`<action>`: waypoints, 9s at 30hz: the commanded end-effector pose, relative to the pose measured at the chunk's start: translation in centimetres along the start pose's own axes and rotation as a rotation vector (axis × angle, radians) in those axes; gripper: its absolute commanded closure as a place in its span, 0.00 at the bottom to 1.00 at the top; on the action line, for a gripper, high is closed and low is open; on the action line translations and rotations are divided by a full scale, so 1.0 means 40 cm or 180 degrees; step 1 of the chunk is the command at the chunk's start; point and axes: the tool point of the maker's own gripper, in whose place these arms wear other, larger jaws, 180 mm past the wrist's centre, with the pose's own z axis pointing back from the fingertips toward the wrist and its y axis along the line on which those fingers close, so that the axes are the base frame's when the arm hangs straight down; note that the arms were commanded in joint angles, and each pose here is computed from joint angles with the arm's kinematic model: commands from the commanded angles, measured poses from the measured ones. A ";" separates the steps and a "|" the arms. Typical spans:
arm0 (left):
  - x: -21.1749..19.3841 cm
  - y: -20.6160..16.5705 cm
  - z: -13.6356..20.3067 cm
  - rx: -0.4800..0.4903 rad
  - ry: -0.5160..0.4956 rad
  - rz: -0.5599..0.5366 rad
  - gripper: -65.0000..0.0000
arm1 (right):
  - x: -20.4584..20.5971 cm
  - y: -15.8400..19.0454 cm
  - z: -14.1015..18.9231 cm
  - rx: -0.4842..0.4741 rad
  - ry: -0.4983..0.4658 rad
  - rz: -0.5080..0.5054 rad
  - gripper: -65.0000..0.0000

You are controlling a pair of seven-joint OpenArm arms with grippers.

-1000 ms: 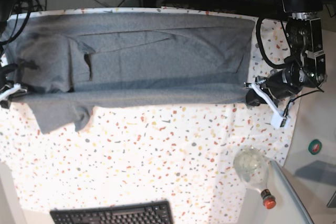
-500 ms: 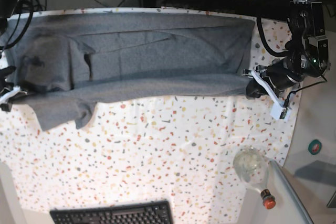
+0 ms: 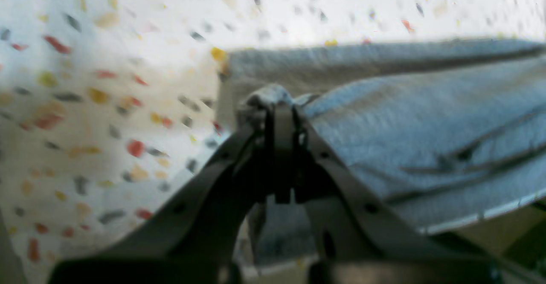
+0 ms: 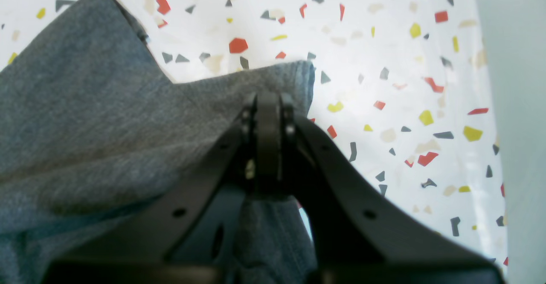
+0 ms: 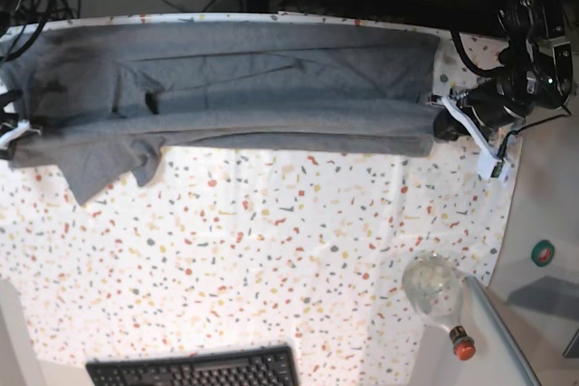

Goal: Layout the t-shirt on the table in an organized manner, then fold the t-shirt properly
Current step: 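Lower the folded hem onto the shirt and open both grippers, then grasp the shirt's sleeve end with the right gripper and fold it inward, then grasp the folded strip's end with the left gripper and push it inward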

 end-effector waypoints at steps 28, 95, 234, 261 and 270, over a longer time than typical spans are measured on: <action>0.004 0.025 0.018 0.0092 -0.0044 -0.0020 0.20 | -0.030 -0.015 0.022 -0.0076 0.0219 -0.0064 0.67; -0.063 0.267 0.172 0.0689 -0.0386 0.0345 1.00 | 0.144 0.279 -0.222 0.0796 0.0643 -0.0099 0.43; -0.009 0.026 -0.147 -0.0794 -0.0391 0.0924 0.01 | 0.054 0.052 0.036 -0.0121 -0.0026 -0.0364 1.00; -0.063 -0.050 -0.256 -0.0856 -0.0217 0.0823 1.00 | 0.017 0.043 0.047 -0.0145 0.0058 -0.0365 1.00; -0.005 0.070 -0.159 -0.0368 -0.0434 0.0440 1.00 | 0.004 0.045 0.053 -0.0142 0.0088 -0.0346 1.00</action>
